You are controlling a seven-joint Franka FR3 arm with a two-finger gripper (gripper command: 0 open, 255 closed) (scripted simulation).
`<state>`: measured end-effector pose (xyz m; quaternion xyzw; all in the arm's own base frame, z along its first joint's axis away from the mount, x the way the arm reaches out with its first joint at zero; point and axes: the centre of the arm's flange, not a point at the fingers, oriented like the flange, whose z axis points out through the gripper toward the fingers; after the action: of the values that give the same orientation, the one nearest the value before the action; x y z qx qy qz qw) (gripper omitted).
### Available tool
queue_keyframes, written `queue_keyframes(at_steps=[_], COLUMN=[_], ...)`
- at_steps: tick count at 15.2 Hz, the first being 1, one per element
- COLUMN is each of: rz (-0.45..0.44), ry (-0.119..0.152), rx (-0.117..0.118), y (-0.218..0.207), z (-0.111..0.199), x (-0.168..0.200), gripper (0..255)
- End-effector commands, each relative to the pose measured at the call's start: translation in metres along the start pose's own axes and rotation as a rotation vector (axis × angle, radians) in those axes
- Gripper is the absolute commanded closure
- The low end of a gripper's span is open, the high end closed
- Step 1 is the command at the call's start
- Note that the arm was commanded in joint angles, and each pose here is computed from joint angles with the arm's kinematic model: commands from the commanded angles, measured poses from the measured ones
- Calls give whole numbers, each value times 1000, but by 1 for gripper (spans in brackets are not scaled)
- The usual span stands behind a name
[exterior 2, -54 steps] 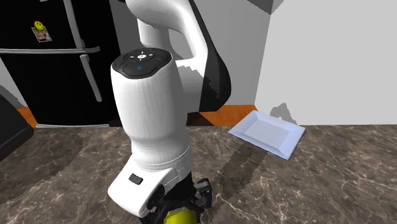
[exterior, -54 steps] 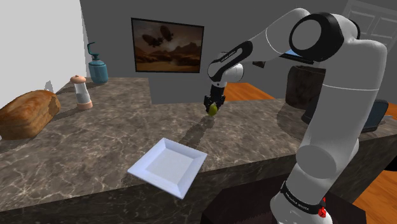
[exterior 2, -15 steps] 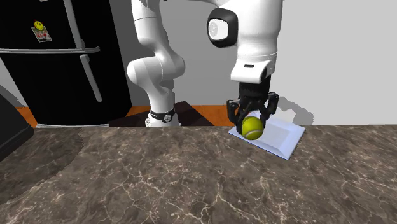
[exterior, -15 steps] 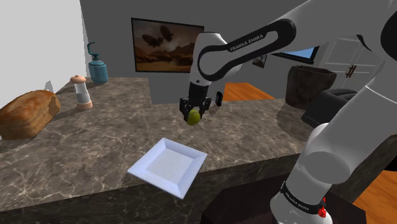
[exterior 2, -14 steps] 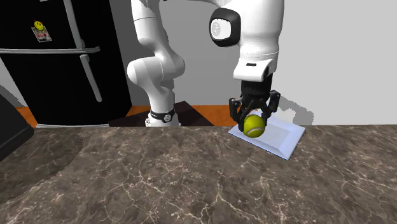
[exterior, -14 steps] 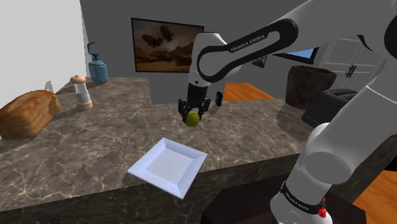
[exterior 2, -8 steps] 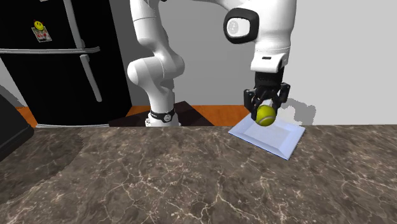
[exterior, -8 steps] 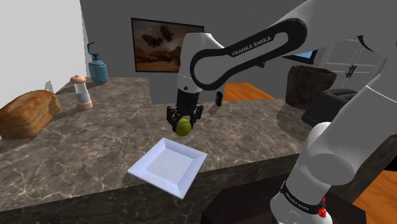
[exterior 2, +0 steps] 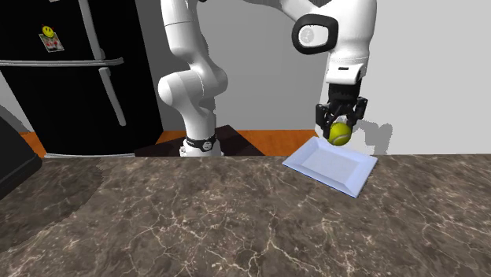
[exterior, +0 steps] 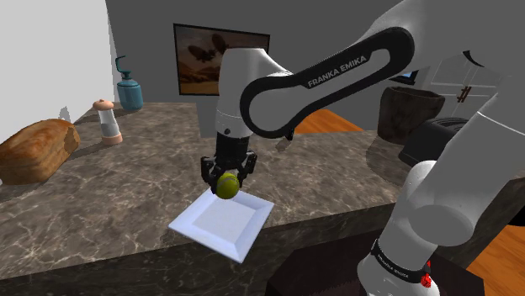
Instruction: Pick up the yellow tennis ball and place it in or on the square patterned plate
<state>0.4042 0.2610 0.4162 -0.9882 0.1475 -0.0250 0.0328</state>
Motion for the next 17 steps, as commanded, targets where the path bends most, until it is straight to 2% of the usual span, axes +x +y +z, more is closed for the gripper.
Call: queue_keyframes(at_steps=[1,11,17], rz=[1,1,1], ry=[0,0,0], rx=[0,0,0], y=[-1,3,3], z=[10,62,63], x=[-2,-4,-4], gripper=[255,255,255])
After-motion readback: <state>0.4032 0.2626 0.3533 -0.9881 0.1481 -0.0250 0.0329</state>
